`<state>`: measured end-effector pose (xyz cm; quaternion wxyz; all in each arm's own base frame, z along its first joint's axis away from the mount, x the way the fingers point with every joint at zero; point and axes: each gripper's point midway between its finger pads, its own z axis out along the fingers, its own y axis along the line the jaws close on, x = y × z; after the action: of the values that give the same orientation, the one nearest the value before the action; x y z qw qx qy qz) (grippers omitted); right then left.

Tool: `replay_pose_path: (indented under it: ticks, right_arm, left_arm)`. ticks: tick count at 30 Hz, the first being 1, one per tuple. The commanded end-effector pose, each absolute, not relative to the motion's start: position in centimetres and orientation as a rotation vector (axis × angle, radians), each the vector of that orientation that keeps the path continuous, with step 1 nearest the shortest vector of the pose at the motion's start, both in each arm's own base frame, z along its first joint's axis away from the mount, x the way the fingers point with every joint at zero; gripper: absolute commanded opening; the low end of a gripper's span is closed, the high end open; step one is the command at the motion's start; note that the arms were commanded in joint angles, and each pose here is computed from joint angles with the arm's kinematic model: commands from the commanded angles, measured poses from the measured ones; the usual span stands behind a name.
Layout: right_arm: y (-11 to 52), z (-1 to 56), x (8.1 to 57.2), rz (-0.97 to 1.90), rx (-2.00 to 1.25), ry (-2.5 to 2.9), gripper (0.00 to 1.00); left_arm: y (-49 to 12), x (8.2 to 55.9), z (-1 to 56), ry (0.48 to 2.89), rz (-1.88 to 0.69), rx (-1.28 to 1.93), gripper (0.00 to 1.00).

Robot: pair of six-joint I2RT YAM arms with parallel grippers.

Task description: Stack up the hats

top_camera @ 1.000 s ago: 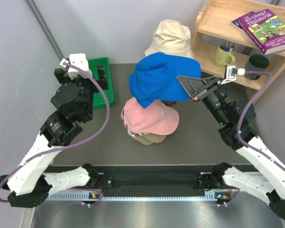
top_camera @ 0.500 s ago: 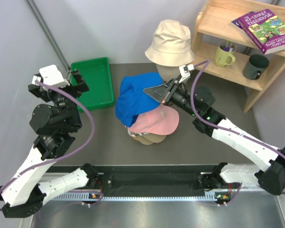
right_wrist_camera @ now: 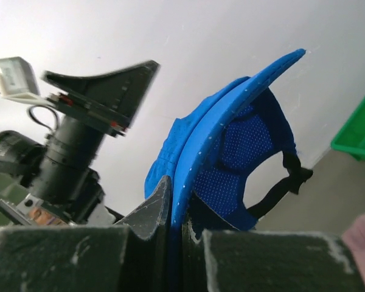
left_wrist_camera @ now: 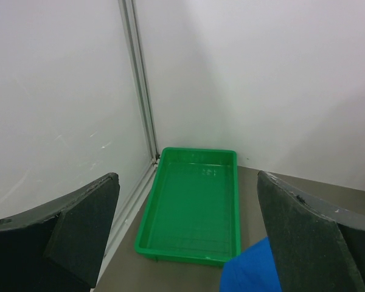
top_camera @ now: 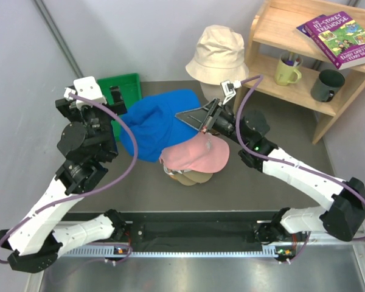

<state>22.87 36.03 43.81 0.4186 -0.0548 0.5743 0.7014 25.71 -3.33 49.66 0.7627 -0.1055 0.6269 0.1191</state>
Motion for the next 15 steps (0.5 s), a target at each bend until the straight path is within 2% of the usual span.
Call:
replay_pose_path:
  ticks: [1, 15]
  right_arm:
    - [34.3, 41.6, 23.5, 1.798, -0.112, 1.449, 0.00]
    - [25.9, 33.5, 25.6, 1.630, 0.134, 1.565, 0.00]
  left_arm:
    - [-3.3, 25.4, 51.3, 1.331, 0.201, -0.263, 0.99]
    - [-5.0, 26.8, 50.5, 1.351, 0.177, -0.248, 0.99]
